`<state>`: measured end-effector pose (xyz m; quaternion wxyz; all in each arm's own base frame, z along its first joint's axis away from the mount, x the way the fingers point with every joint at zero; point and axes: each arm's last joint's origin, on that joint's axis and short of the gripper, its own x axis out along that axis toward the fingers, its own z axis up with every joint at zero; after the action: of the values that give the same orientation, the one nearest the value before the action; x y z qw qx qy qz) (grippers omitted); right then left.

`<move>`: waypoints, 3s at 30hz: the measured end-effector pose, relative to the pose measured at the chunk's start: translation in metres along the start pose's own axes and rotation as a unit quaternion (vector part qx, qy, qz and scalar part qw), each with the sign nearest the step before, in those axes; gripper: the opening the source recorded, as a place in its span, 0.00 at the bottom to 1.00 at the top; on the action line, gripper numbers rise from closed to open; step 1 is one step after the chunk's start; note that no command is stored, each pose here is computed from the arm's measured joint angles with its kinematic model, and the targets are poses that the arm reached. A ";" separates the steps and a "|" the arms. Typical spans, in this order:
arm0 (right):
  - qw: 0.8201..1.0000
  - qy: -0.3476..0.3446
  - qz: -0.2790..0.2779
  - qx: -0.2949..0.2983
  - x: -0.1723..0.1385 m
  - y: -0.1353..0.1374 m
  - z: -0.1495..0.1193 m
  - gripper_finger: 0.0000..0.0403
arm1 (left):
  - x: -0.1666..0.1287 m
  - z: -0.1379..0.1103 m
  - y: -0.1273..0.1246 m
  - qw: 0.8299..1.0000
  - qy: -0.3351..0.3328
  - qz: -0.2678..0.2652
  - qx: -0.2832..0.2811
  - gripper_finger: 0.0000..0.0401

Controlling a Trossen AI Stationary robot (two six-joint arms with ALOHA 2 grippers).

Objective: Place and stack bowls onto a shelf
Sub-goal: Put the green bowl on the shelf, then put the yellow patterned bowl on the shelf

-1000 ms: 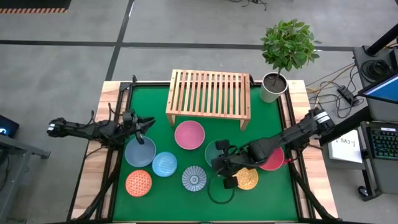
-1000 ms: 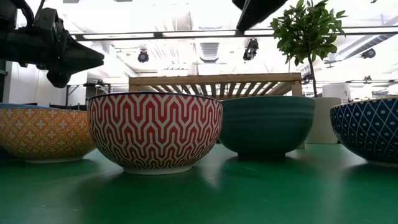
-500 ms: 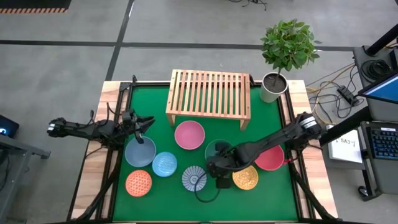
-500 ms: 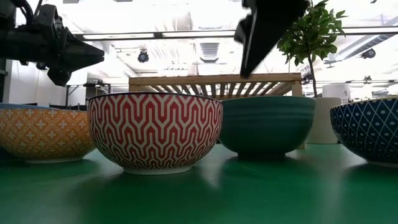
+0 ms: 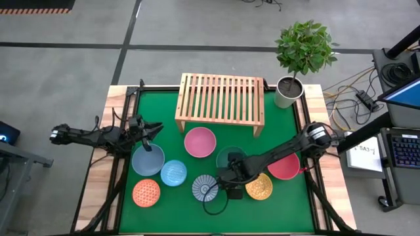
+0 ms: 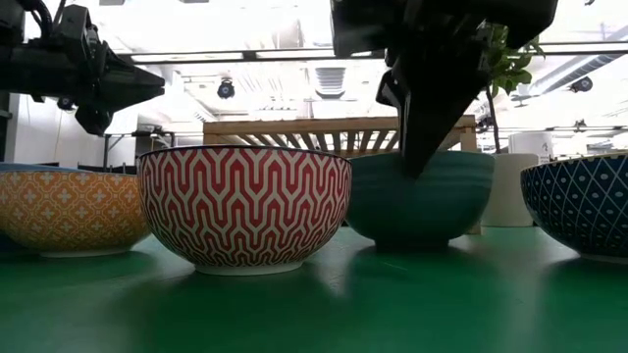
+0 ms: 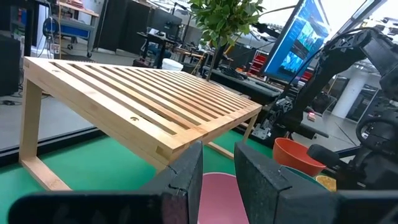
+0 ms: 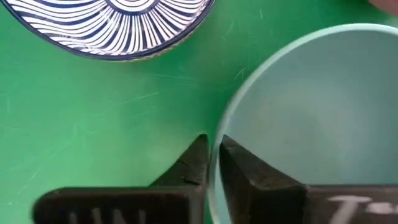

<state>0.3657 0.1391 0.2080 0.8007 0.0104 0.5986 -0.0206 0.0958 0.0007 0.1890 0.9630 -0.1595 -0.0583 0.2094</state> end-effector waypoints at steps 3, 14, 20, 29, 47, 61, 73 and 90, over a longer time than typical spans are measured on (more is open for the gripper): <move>1.000 -0.004 0.003 0.000 -0.005 0.000 0.000 0.03 | 0.000 0.000 0.000 1.000 0.000 0.000 0.000 0.19; 0.988 -0.140 0.045 -0.042 -0.112 -0.008 0.023 0.02 | 0.000 0.000 0.000 1.000 -0.002 0.001 0.002 0.19; 0.957 -0.255 -0.099 -0.100 -0.169 -0.036 0.048 0.02 | 0.000 0.001 0.000 1.000 -0.006 0.007 0.002 0.19; 0.943 -0.253 -0.205 -0.071 -0.167 -0.134 0.085 0.02 | 0.000 0.003 0.000 1.000 -0.016 0.006 0.007 0.19; 0.964 -0.221 -0.145 -0.033 -0.116 -0.221 0.104 0.02 | 0.000 0.005 0.000 0.999 -0.027 0.012 0.013 0.19; 0.964 -0.217 -0.148 -0.036 -0.112 -0.222 0.103 0.22 | -0.001 0.007 0.000 0.999 -0.034 0.015 0.011 0.19; 0.963 -0.242 -0.112 0.036 -0.161 -0.196 0.099 0.38 | -0.001 0.010 -0.001 0.999 -0.038 0.013 0.007 0.19; 0.950 0.032 0.101 0.295 -0.123 -0.021 0.040 0.36 | -0.001 0.011 -0.001 0.999 -0.039 0.012 -0.006 0.19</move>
<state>0.3681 0.1187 0.3377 0.7400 0.3073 0.5870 -0.1153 0.0933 0.0022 0.2002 0.9563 -0.1579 -0.0953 0.2270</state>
